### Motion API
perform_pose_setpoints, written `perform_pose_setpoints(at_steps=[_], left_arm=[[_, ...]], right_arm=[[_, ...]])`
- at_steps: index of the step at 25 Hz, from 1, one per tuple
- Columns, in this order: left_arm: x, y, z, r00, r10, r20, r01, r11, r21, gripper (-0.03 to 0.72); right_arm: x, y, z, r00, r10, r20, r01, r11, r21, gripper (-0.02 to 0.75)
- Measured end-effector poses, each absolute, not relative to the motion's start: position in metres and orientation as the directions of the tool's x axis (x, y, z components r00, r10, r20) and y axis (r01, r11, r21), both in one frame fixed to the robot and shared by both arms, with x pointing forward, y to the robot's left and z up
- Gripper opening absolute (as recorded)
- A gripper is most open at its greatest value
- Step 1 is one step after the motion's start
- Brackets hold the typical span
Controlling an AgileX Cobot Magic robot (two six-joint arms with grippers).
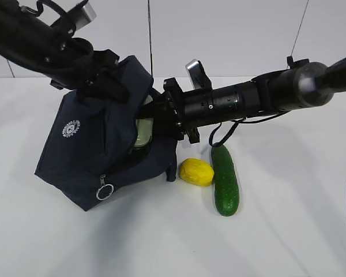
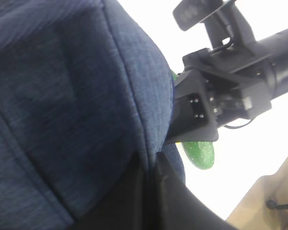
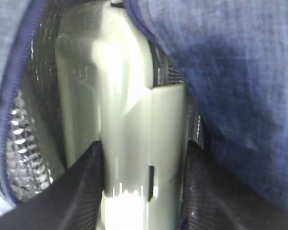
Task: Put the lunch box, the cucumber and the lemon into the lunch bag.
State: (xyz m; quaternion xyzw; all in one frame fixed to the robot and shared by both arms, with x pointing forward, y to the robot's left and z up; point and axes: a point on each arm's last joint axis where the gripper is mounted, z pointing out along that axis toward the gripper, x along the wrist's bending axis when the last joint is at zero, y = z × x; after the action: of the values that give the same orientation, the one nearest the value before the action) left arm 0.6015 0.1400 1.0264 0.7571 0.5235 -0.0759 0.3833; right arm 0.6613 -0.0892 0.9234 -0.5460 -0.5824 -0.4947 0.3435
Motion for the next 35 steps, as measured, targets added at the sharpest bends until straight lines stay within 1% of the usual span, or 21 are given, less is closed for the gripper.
perform_pose_setpoints(at_steps=[6, 19, 29, 35], left_arm=[[0.605, 0.138, 1.015, 0.419, 0.736, -0.531, 0.867, -0.151, 0.475, -0.008], [0.607, 0.137, 1.01, 0.401, 0.732, -0.552, 0.877, -0.132, 0.461, -0.008], [0.608, 0.137, 1.01, 0.4, 0.732, -0.551, 0.877, -0.131, 0.463, -0.008], [0.608, 0.137, 1.01, 0.4, 0.732, -0.551, 0.877, -0.131, 0.463, -0.008]], right_arm=[[0.664, -0.09, 0.923, -0.167, 0.311, 0.936, 0.972, -0.105, 0.208, 0.36], [0.667, -0.092, 0.919, -0.166, 0.36, 0.918, 0.966, -0.128, 0.225, 0.361], [0.67, -0.094, 0.915, -0.171, 0.424, 0.889, 0.957, -0.142, 0.252, 0.371], [0.673, -0.094, 0.915, -0.129, 0.432, 0.893, 0.957, -0.181, 0.226, 0.413]])
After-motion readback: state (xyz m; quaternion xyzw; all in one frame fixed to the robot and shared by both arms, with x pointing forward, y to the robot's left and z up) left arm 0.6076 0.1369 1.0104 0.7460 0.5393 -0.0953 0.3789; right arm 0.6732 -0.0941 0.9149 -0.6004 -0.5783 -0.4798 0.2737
